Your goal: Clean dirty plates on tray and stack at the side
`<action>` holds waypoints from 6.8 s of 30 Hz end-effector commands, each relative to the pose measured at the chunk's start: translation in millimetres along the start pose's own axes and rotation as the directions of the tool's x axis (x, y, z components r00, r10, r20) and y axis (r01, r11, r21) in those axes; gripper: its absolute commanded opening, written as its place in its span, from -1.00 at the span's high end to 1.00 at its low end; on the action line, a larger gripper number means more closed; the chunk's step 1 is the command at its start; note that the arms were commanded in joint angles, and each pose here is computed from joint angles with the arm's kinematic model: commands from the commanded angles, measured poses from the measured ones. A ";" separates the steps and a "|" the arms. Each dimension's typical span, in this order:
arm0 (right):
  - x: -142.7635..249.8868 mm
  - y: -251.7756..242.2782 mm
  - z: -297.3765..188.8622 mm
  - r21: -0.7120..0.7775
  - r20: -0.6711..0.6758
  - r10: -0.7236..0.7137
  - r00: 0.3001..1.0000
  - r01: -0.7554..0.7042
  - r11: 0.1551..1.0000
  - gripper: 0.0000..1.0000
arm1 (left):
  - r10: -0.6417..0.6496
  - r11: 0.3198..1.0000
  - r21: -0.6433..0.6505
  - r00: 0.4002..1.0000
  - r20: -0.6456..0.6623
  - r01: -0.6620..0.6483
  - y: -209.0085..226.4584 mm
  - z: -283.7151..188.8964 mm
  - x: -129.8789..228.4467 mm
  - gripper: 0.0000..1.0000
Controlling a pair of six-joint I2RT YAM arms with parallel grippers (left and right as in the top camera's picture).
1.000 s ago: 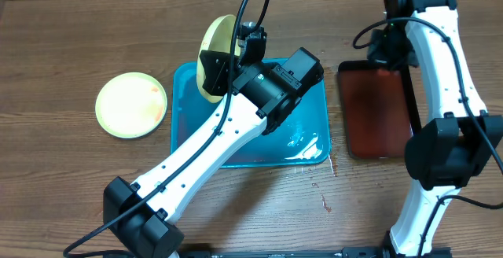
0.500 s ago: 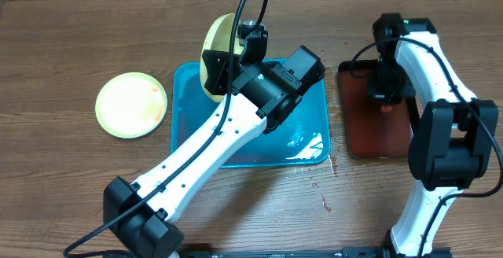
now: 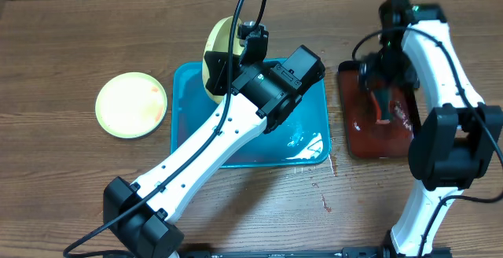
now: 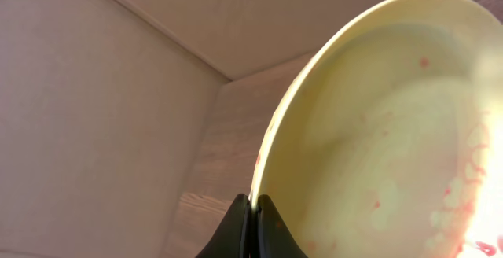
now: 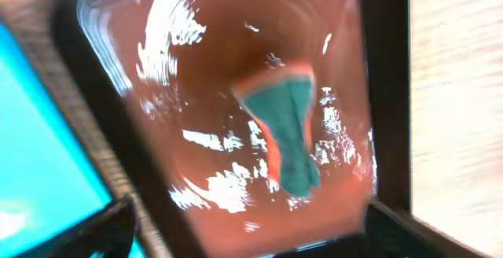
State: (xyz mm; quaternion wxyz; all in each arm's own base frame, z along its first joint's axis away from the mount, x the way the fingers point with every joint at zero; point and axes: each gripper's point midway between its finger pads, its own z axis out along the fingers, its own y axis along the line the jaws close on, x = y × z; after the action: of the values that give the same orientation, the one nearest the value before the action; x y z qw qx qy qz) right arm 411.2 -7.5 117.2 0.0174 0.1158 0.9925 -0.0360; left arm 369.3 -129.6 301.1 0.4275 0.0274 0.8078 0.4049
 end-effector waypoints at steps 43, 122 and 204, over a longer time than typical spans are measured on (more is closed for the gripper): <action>-48.9 20.8 -109.2 -0.333 0.249 0.100 0.963 -0.011 0.943 -1.00 | -0.064 0.812 0.494 0.889 -0.453 0.310 -29.4 16.3 62.2 0.92; -50.5 26.4 -109.8 -0.359 0.254 0.092 0.963 0.005 0.933 -1.00 | -0.452 0.567 0.015 0.326 -0.830 0.824 91.7 249.5 277.7 0.92; 67.0 -11.9 -273.6 -0.243 0.858 0.107 0.502 0.214 0.946 -1.00 | -0.260 0.537 0.559 0.754 -0.603 0.632 95.4 173.8 104.9 -1.00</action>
State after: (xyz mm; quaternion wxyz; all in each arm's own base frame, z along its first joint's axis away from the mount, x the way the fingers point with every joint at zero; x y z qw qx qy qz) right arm 359.7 21.5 400.6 0.5111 0.0477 0.8546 0.0786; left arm 396.2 86.2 239.6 0.2658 -0.1227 0.9520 -0.0893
